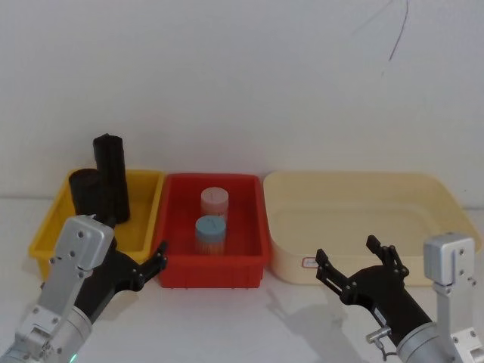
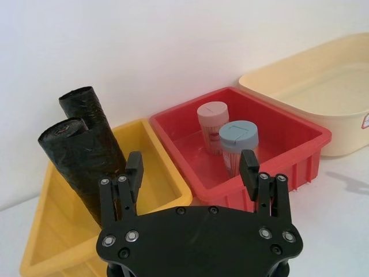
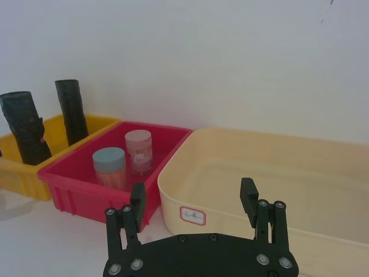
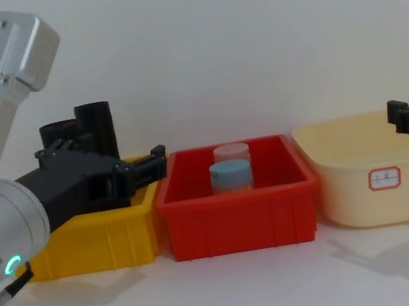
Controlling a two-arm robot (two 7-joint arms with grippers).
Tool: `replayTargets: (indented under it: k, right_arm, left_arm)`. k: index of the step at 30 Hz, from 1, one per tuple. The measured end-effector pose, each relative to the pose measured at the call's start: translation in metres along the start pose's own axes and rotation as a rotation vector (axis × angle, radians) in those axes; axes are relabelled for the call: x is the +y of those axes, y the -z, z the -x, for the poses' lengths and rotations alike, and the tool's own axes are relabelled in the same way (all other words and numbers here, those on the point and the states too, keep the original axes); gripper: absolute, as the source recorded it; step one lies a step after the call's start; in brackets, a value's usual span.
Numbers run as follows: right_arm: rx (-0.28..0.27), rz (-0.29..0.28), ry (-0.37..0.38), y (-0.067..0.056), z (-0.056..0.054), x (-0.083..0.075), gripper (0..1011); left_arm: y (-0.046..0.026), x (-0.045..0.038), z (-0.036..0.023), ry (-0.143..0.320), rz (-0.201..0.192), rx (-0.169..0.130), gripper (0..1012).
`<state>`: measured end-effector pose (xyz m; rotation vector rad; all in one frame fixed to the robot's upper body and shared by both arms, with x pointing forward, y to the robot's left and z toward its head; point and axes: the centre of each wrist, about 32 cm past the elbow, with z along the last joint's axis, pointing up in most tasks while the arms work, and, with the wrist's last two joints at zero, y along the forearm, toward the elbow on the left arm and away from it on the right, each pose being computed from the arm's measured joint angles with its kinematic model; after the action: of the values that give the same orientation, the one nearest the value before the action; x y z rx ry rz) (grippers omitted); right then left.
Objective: Pick up the garbage bag with the one hand and transfer it to the other hand.
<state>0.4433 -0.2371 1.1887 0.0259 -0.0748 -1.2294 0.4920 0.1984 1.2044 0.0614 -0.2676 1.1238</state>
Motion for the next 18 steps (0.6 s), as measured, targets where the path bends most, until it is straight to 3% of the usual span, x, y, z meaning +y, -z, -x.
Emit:
replayTargets:
  k: [18]
  right_arm:
    - [0.0, 0.0, 0.0, 0.0, 0.0, 0.0, 1000]
  left_arm:
    - [0.0, 0.0, 0.0, 0.0, 0.0, 0.0, 1001]
